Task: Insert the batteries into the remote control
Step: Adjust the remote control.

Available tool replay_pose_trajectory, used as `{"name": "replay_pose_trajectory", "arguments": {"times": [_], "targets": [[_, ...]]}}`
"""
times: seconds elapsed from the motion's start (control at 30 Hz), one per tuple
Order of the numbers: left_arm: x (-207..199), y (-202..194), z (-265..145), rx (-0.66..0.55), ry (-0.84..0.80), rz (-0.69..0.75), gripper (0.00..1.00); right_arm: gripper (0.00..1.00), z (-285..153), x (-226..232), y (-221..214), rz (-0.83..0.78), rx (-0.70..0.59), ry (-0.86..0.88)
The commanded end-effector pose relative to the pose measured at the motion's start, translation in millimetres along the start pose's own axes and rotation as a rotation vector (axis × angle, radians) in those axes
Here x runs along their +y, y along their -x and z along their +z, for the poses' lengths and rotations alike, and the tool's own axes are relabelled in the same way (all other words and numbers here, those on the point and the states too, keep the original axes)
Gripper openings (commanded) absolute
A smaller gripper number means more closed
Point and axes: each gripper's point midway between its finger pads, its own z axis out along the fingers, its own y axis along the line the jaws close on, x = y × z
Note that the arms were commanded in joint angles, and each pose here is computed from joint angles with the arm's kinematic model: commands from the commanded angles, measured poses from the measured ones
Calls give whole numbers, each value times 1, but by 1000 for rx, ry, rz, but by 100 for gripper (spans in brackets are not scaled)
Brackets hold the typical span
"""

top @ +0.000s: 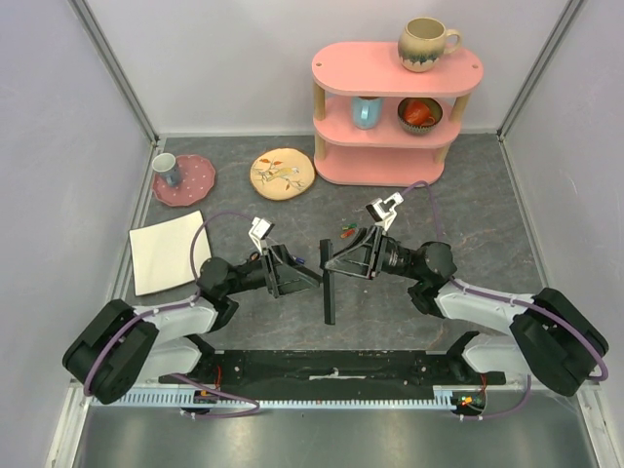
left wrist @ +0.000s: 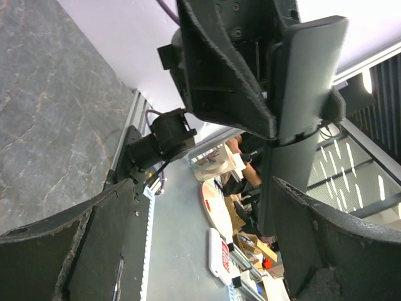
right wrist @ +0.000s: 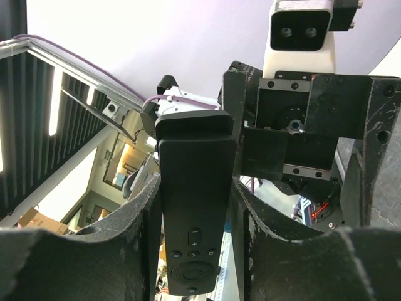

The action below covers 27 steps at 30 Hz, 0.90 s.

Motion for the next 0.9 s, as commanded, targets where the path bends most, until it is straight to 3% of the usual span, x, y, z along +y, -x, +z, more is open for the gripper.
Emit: {"name": "replay_pose_trajectory", "arguments": {"times": [0.0, 0.57, 0.87], "targets": [[-92, 16, -4, -40, -341, 297, 93, 0, -15, 100, 2, -323, -54, 399], [-143, 0, 4, 18, -502, 316, 84, 0, 3, 119, 9, -347, -74, 464], [-164, -6, 10, 36, -573, 329, 56, 0, 8, 120, 8, -351, -66, 474]]}}
